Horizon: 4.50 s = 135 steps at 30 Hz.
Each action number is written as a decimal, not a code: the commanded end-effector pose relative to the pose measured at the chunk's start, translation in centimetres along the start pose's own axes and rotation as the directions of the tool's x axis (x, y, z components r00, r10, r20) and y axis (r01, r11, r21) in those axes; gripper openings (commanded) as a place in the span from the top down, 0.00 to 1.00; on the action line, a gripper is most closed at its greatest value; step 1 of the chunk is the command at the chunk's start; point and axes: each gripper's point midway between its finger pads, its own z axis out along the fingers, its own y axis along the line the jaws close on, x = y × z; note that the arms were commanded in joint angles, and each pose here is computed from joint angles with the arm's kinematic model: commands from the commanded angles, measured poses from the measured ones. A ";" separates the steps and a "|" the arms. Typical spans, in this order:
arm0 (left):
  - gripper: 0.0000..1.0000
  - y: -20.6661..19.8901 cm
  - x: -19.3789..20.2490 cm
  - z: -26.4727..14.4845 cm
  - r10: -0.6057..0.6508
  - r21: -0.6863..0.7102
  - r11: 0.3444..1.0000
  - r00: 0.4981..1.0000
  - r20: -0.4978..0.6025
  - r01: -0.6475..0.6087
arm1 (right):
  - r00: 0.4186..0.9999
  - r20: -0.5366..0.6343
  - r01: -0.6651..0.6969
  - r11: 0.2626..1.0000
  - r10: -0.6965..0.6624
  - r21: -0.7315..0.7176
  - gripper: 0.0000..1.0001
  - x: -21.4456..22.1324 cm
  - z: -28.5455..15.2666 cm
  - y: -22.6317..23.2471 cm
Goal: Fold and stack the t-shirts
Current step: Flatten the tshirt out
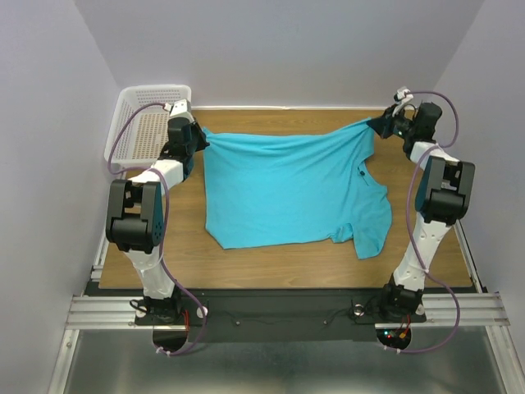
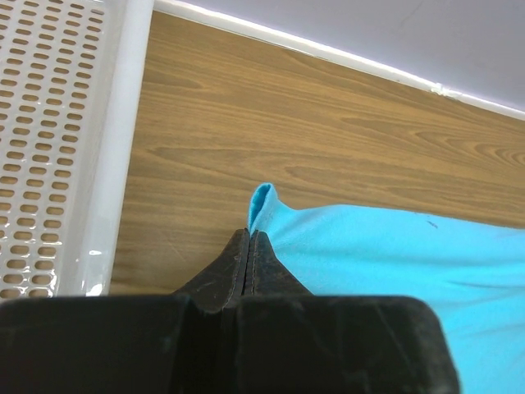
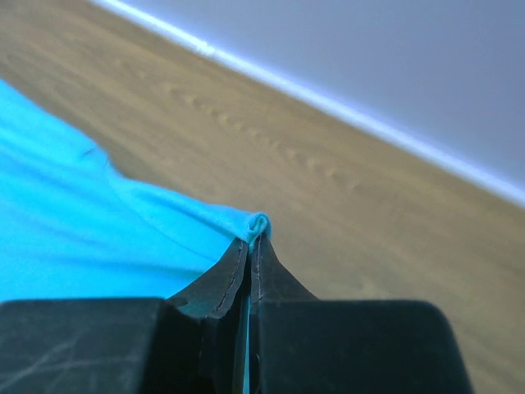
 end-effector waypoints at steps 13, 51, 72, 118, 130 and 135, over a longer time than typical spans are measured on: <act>1.00 -0.8 -1.9 1.1 0.045 0.051 0.998 0.998 0.049 -0.047 | 0.967 0.050 0.255 0.963 -0.252 -0.089 0.99 -0.7 3.0 -2.8; 1.00 -1.9 -4.7 1.0 0.081 0.112 0.989 0.987 0.138 -0.096 | 0.954 0.112 0.290 0.953 -0.279 -0.093 1.00 -3.8 -0.7 -1.4; 1.00 -6.7 -7.8 -2.2 0.170 0.339 0.898 0.933 0.317 -0.279 | 0.958 0.149 0.268 0.951 -0.246 -0.152 0.99 -6.7 -2.0 0.6; 0.80 -1.0 10.9 -9.6 -0.038 0.142 0.984 0.915 -0.403 0.103 | 0.916 -0.365 0.149 0.986 -0.168 -0.079 1.00 9.9 -10.7 7.5; 0.55 -1.7 6.9 -9.7 0.051 0.175 0.985 0.942 -0.333 0.008 | 0.910 -0.380 0.145 0.986 -0.165 -0.083 0.99 10.4 -10.7 7.4; 0.55 -0.6 9.7 -8.2 0.055 0.138 0.990 0.888 -0.456 0.010 | 0.910 -0.383 0.132 0.987 -0.156 -0.088 0.99 10.7 -10.8 7.6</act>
